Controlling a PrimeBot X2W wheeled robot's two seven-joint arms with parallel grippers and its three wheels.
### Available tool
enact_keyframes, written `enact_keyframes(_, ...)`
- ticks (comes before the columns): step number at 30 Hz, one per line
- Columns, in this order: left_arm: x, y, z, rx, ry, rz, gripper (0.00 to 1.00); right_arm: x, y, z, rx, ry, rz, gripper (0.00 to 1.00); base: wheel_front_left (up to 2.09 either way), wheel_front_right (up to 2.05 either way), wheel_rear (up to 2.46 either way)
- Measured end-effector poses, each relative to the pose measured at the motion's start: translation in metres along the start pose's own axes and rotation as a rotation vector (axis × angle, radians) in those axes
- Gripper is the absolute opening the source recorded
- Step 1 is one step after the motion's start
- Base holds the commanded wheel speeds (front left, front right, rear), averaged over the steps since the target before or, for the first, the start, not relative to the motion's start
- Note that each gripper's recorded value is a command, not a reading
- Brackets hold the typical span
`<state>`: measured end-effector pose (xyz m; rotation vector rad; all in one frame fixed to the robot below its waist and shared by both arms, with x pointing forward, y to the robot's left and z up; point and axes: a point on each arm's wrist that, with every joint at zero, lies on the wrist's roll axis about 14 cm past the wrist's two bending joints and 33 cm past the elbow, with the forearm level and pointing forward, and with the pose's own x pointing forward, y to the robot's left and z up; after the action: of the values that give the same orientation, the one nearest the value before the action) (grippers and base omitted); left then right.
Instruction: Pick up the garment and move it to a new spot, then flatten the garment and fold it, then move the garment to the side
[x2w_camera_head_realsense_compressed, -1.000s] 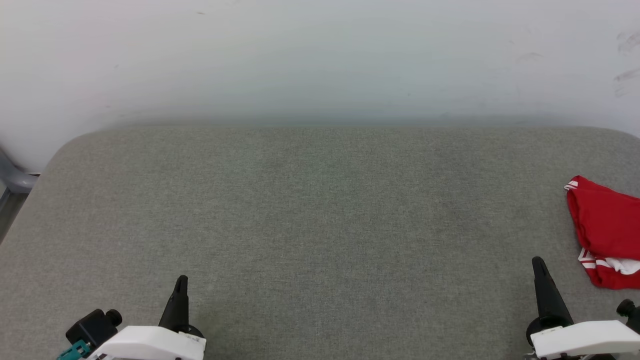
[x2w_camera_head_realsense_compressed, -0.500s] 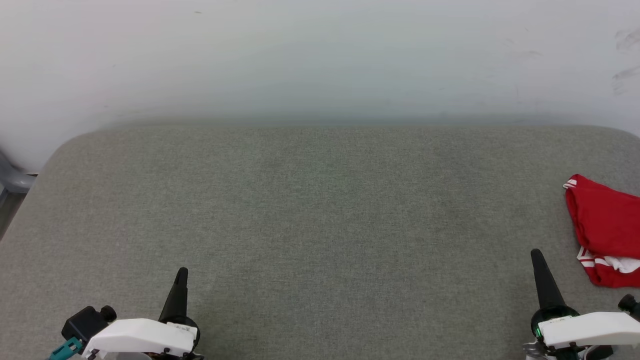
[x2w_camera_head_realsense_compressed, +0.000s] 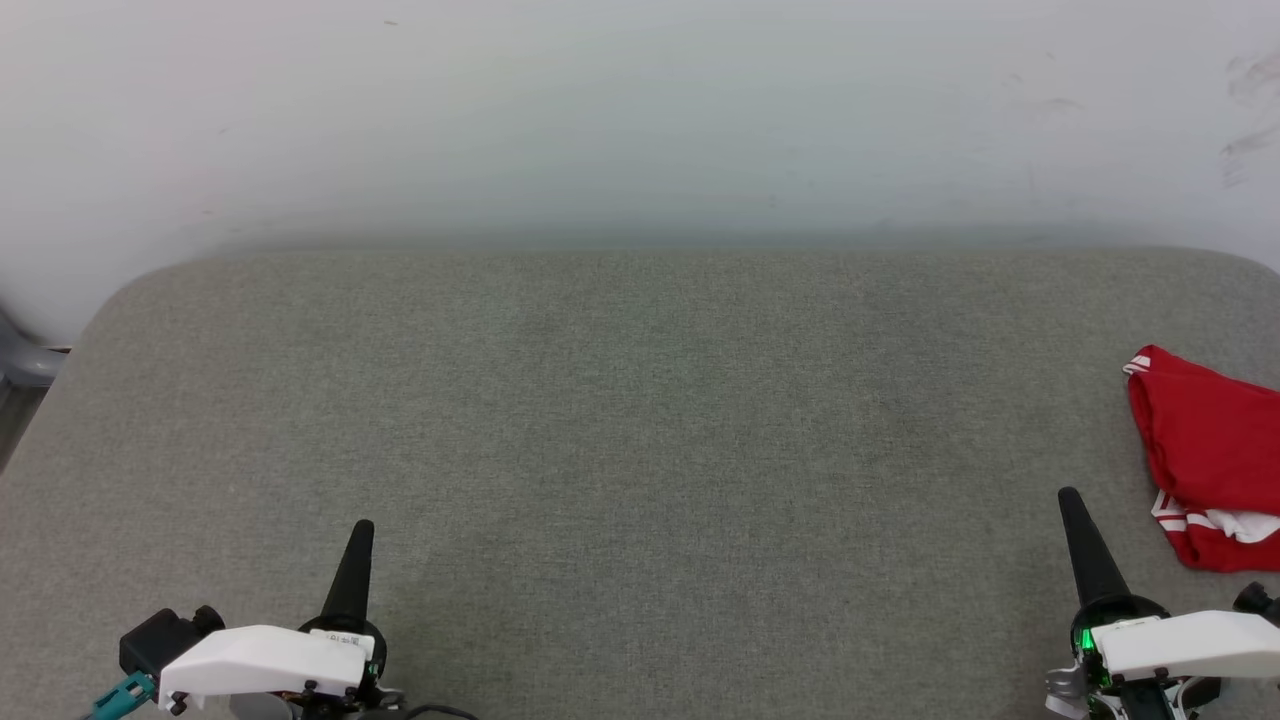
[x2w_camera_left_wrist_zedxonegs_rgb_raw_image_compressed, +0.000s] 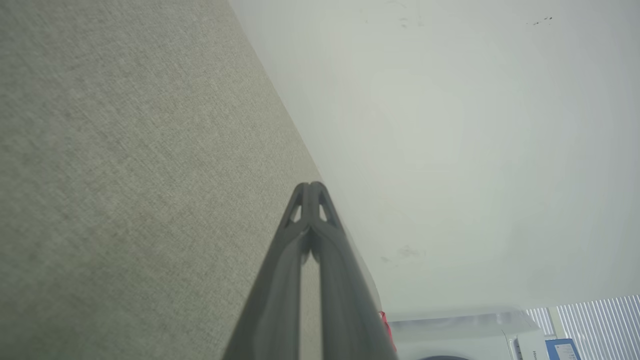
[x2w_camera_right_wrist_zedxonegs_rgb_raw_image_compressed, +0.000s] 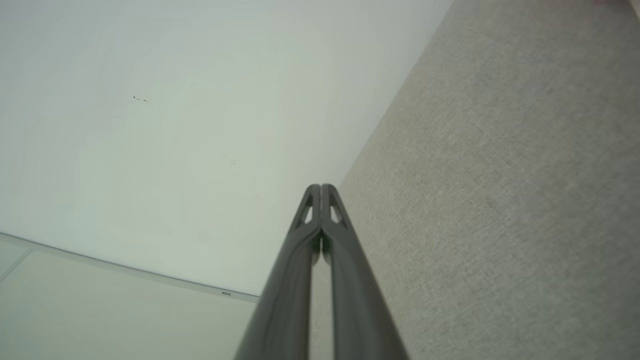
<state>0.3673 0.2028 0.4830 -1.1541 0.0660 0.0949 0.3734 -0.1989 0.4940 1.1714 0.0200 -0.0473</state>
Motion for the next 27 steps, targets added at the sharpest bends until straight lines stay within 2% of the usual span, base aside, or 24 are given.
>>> enact_keyframes(27, 0.011, -0.012, 0.003, -0.260, 0.013, -0.054, 0.00, 0.009, 0.006, 0.003, 0.249, 0.012, 0.020, 0.00, 0.00, 0.00, 0.00)
